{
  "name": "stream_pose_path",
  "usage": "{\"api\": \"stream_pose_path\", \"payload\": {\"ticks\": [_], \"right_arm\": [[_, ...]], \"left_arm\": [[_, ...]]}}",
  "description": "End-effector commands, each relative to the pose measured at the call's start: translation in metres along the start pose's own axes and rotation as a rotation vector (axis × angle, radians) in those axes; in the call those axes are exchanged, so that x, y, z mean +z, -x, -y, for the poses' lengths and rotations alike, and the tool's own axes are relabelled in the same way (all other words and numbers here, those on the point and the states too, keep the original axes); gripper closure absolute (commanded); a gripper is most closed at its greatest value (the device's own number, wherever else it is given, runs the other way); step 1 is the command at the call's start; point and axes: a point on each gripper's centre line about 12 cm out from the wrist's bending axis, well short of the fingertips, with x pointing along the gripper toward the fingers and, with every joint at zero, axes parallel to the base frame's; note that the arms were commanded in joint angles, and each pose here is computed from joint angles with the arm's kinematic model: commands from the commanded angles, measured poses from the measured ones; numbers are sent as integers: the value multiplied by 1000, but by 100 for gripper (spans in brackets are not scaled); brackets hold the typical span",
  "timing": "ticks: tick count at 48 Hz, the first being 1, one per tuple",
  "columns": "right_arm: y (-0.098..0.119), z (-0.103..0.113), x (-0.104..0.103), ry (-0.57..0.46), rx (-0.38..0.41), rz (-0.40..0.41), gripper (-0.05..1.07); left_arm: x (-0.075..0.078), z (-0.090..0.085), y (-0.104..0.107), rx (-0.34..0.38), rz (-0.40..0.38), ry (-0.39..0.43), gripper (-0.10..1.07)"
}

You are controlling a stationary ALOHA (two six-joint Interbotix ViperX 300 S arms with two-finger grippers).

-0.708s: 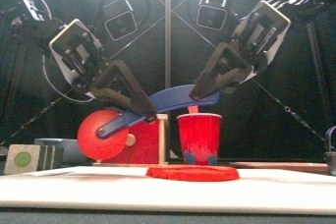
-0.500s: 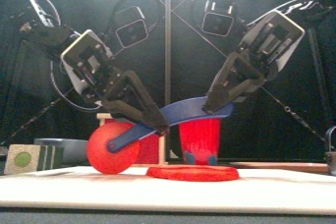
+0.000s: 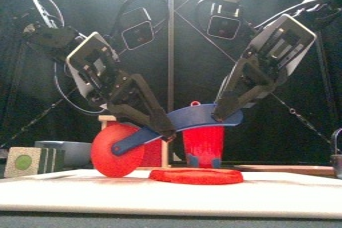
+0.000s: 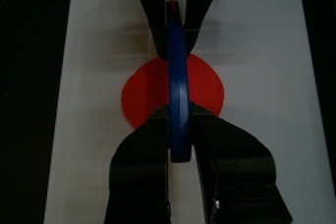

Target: Cut dough in half

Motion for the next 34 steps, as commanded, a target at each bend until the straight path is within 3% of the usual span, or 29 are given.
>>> {"api": "stream_pose_path", "payload": {"ticks": [1, 34], "right_arm": [[2, -1, 0, 8, -3, -5, 70], [14, -3, -33, -24, -11, -90, 70]], "left_arm": [[6, 7, -4, -15, 16, -15, 58], [7, 5, -38, -15, 15, -39, 58]]}}
